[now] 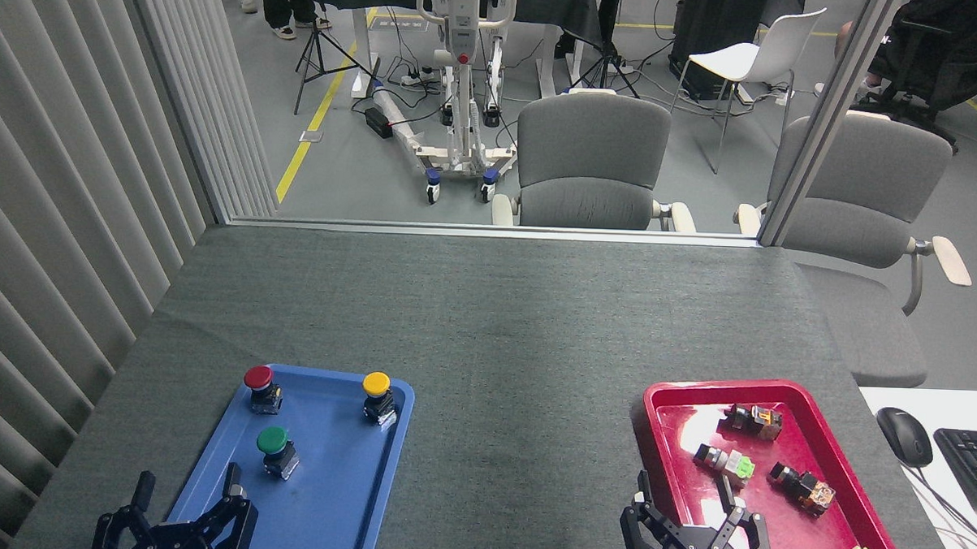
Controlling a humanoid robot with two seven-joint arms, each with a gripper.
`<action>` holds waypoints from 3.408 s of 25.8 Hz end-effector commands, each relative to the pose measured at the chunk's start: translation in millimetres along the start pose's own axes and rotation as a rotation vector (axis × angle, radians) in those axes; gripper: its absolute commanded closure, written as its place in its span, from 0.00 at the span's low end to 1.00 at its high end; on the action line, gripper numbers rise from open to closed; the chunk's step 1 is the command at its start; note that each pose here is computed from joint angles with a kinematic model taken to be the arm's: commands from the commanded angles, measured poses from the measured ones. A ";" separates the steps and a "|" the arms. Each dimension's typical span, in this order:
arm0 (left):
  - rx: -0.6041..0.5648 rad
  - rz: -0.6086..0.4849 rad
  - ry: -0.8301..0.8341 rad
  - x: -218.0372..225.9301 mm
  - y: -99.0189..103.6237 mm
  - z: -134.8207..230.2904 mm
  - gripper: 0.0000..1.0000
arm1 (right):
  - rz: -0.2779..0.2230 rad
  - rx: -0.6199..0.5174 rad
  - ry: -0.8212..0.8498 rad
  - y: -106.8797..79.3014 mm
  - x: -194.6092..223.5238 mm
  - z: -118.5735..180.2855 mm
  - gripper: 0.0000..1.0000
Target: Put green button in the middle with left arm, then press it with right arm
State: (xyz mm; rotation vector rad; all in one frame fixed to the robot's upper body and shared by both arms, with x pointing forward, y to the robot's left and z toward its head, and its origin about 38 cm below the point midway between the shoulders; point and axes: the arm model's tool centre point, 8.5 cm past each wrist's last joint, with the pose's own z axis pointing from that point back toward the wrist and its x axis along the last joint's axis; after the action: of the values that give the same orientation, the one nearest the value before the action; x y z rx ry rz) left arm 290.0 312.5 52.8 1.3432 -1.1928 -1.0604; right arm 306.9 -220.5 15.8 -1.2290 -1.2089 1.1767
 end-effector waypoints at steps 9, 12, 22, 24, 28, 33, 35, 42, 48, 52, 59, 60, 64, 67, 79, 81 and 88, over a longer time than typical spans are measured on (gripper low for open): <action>0.003 -0.011 -0.056 0.9 2.5 -2.1 0.00 | 0.003 0.002 0.000 0.7 -1.2 0.8 0.00; 0.003 -0.009 -0.056 1.4 3.6 -5.1 0.00 | 0.003 0.001 0.000 0.2 -1.6 0.7 0.00; 0.002 0.001 -0.056 8.0 2.4 -7.2 0.00 | 0.004 0.001 -0.001 0.2 -1.6 0.7 0.00; 0.006 -0.005 -0.058 6.2 3.8 -8.5 0.00 | 0.002 0.001 0.000 0.2 -1.2 0.7 0.00; 0.006 -0.005 -0.057 6.0 3.1 -7.9 0.00 | 0.001 -0.001 0.000 -0.3 -1.1 0.1 0.00; -0.009 -0.032 -0.076 -2.5 2.1 -9.6 0.00 | 0.005 0.001 0.001 0.2 -1.8 0.7 0.00; -0.028 -0.030 -0.080 -3.6 -4.3 -8.3 0.00 | 0.005 0.001 0.001 0.2 -1.8 0.7 0.01; -0.096 -0.024 -0.108 -7.9 -28.6 -11.6 0.00 | 0.005 0.001 0.001 0.2 -1.8 0.7 0.00; -0.108 -0.015 -0.104 -7.3 -33.5 -12.7 0.00 | 0.005 0.001 0.002 0.2 -1.9 0.7 0.00; -0.080 -0.012 -0.109 -3.5 -26.5 -16.0 0.00 | 0.005 0.001 0.002 0.2 -1.9 0.7 0.01; 0.037 -0.014 -0.119 7.6 13.0 -12.2 0.00 | 0.006 0.001 0.004 0.2 -2.1 0.7 0.00; 0.024 -0.014 -0.116 5.8 8.6 -12.6 0.00 | 0.004 0.001 0.003 0.2 -2.0 0.7 0.00; -0.098 -0.009 -0.177 6.9 -32.0 -24.8 0.00 | 0.005 -0.001 0.004 -0.3 -2.1 0.6 0.01; -0.148 -0.024 -0.248 3.7 -45.8 -36.5 0.00 | 0.005 -0.001 0.004 -0.3 -2.1 0.6 0.00; -0.305 0.014 -0.355 -2.9 -83.3 -61.3 0.01 | 0.005 -0.001 0.004 -0.3 -2.1 0.6 0.00; -0.306 0.008 -0.355 -7.4 -82.0 -67.1 0.01 | 0.006 0.001 0.004 0.2 -2.1 0.7 0.00; -0.320 0.027 -0.389 -0.3 -85.4 -75.8 0.01 | 0.006 0.001 0.004 0.2 -2.1 0.7 0.01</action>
State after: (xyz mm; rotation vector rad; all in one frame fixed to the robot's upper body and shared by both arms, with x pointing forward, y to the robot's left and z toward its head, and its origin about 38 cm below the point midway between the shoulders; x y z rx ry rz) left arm 367.6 326.4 -22.7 0.9154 -1.2383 -1.4618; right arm 306.2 -222.6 15.7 -1.2343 -1.2032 1.1773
